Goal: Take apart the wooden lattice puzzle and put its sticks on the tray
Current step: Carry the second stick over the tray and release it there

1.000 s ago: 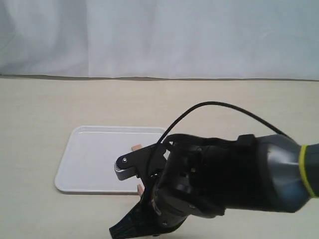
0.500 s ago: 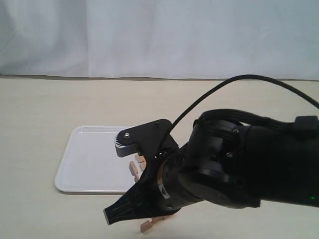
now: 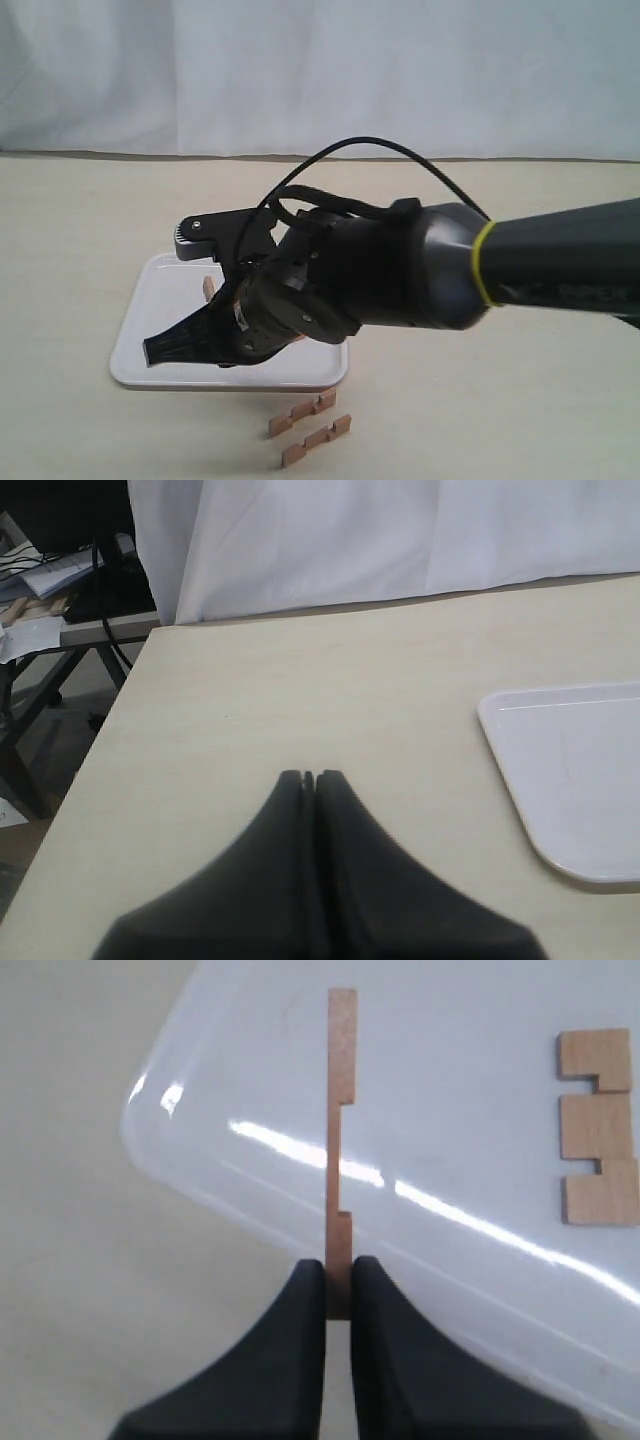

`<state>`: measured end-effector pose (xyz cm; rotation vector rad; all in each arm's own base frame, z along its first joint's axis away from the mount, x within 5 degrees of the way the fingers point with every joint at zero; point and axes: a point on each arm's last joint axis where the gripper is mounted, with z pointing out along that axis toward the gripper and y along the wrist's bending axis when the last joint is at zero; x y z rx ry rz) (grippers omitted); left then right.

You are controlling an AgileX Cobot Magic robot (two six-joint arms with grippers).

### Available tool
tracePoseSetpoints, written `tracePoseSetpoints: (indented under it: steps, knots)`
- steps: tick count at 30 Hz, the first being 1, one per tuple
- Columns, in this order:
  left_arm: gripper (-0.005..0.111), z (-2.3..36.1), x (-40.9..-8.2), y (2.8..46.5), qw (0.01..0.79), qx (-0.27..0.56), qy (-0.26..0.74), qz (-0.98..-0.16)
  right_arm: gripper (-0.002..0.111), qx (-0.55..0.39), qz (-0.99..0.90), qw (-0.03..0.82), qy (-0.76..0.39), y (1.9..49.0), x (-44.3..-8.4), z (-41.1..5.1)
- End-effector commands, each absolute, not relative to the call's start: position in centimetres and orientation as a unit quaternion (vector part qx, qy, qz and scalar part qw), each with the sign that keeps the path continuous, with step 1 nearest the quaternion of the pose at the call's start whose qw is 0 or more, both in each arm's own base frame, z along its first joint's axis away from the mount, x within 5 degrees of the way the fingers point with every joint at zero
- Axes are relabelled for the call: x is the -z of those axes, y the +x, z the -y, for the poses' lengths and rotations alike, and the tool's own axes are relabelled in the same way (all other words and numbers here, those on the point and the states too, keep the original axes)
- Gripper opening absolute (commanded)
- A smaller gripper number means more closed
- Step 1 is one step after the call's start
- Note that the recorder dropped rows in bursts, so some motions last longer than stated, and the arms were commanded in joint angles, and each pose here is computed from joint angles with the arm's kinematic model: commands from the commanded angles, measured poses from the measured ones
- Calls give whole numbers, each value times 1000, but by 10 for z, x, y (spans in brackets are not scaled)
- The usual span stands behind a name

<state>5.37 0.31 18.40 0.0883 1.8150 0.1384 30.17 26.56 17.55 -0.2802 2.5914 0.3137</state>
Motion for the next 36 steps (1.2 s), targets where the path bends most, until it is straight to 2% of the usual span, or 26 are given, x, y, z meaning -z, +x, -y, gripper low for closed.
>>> tracePoseSetpoints:
  steps: [1,10,12,17,20,28,36]
  knots:
    - [0,-3,-184,54,616,-57,35,-785,5,-144,-949,271,-72,321,-165,-271]
    - [0,-3,-184,54,616,-57,35,-785,7,-165,-945,274,-65,332,-133,-283]
    - [0,-3,-184,54,616,-57,35,-785,13,-165,-946,271,-58,333,-130,-281]
    - [0,-3,-184,54,616,-57,35,-785,37,-163,-949,265,-47,333,-129,-281]
    - [0,-3,-184,54,616,-57,35,-785,46,-154,-950,268,-53,331,-146,-277]
    - [0,-3,-184,54,616,-57,35,-785,46,-89,-950,273,-125,313,-210,-254]
    - [0,-3,-184,54,618,-57,35,-784,46,32,-965,172,-197,286,-235,-221]
